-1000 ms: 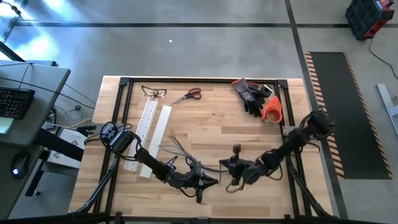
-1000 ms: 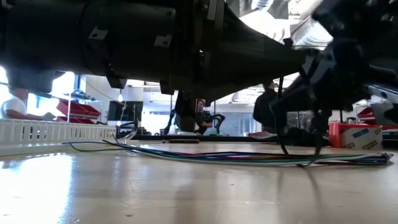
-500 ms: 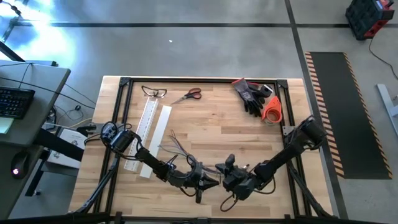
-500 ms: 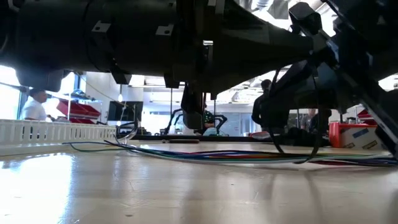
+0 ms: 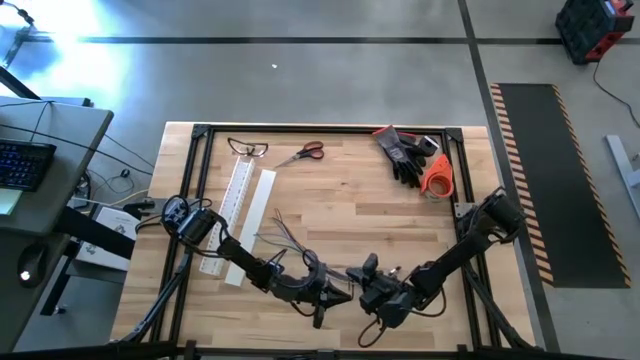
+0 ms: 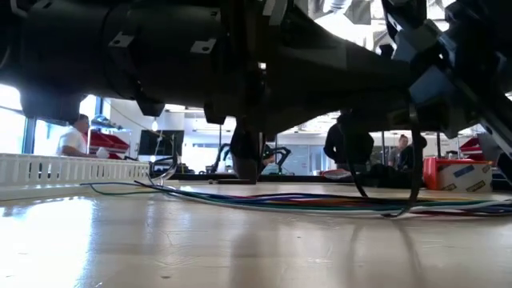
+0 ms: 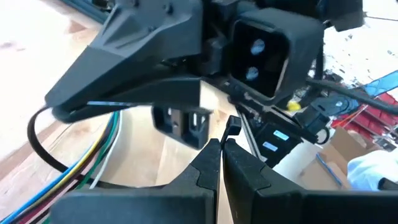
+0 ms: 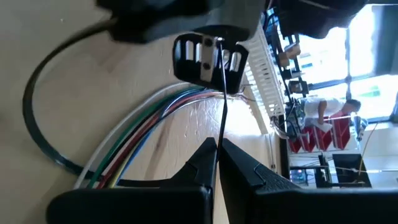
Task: Ziptie cables
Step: Wrap the black zip tie around the cable
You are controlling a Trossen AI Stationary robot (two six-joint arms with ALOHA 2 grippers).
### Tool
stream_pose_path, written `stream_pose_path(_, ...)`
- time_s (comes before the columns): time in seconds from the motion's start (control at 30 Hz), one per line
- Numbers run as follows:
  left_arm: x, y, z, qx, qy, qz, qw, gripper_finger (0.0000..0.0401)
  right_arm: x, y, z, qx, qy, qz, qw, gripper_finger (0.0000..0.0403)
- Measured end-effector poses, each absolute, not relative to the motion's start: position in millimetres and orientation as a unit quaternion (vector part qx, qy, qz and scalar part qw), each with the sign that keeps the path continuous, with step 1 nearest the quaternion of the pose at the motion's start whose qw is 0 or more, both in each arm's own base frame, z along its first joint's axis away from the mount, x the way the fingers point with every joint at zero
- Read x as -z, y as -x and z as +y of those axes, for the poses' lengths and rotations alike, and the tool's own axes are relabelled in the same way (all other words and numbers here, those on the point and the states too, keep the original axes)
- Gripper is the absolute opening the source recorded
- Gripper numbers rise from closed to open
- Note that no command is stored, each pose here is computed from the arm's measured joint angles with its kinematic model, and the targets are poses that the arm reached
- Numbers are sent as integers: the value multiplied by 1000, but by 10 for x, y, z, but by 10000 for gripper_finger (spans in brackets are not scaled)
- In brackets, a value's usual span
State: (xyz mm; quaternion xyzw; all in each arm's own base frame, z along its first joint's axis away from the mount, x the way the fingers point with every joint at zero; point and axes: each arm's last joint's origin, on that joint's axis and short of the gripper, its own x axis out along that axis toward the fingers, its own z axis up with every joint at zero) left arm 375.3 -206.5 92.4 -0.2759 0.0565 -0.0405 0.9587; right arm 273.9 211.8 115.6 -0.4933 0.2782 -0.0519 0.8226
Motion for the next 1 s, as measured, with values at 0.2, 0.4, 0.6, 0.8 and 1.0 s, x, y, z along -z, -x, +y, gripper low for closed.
stream_pose_path(0.2,-921,-3753,-2065,40,282,58,957,0,-1168,-2745,2131,49,497,277,821,0)
stream_pose_path(0.4,-921,-3753,-2064,39,282,58,957,0,-1168,-2745,2132,44,510,278,813,0)
stream_pose_path(0.6,-921,-3753,-2064,39,282,58,957,0,-1165,-2748,2123,44,511,280,811,0)
stream_pose_path(0.8,-921,-3753,-2063,38,282,57,957,0,-1165,-2748,2123,43,511,280,811,0)
stream_pose_path(1.0,-921,-3753,-2062,36,282,57,957,0,-1163,-2744,2132,36,512,280,811,0)
